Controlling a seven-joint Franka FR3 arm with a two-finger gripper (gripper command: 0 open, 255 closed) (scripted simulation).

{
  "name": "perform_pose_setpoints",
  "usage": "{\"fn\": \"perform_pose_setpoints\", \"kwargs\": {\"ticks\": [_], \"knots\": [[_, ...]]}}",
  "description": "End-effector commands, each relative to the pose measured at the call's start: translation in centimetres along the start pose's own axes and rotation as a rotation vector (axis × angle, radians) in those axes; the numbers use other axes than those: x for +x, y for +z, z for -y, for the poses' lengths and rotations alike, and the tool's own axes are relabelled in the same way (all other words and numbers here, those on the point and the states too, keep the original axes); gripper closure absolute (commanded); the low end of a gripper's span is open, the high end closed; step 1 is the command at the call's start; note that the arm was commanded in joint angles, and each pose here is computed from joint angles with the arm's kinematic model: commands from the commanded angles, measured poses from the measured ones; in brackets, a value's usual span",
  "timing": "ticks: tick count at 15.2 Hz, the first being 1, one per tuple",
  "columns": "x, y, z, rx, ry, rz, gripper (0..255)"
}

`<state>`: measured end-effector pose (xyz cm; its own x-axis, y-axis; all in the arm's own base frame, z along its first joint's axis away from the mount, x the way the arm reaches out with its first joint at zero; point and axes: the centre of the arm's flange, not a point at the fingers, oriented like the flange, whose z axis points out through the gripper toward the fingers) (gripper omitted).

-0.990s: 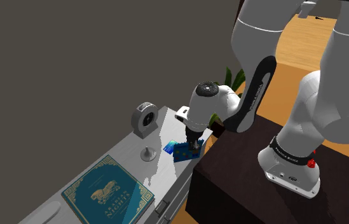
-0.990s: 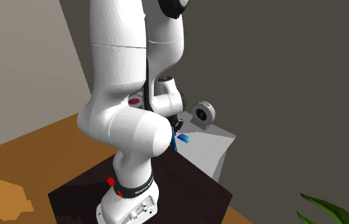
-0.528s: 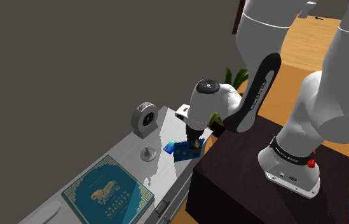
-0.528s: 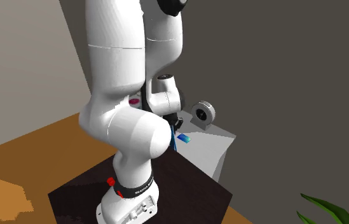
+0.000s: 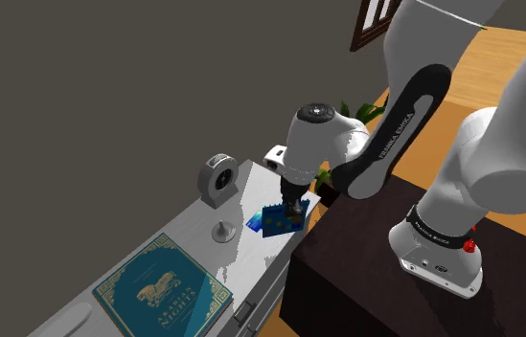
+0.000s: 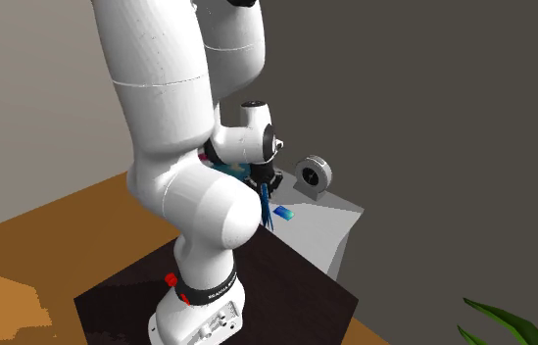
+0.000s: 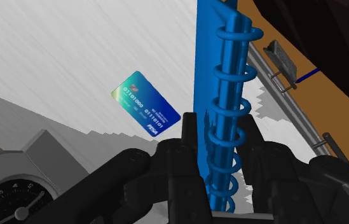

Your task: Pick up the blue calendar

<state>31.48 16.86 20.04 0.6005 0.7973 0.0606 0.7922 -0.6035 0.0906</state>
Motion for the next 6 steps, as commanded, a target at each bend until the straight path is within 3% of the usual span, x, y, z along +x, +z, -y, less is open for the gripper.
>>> {"fn": "perform_pose_setpoints", "kwargs": {"ticks": [1,6], "knots": [[0.0,-1.3,-0.1,0.002,0.001,-0.001,255],[0.1,-2.9,-0.2,0.002,0.001,-0.001,255]]}}
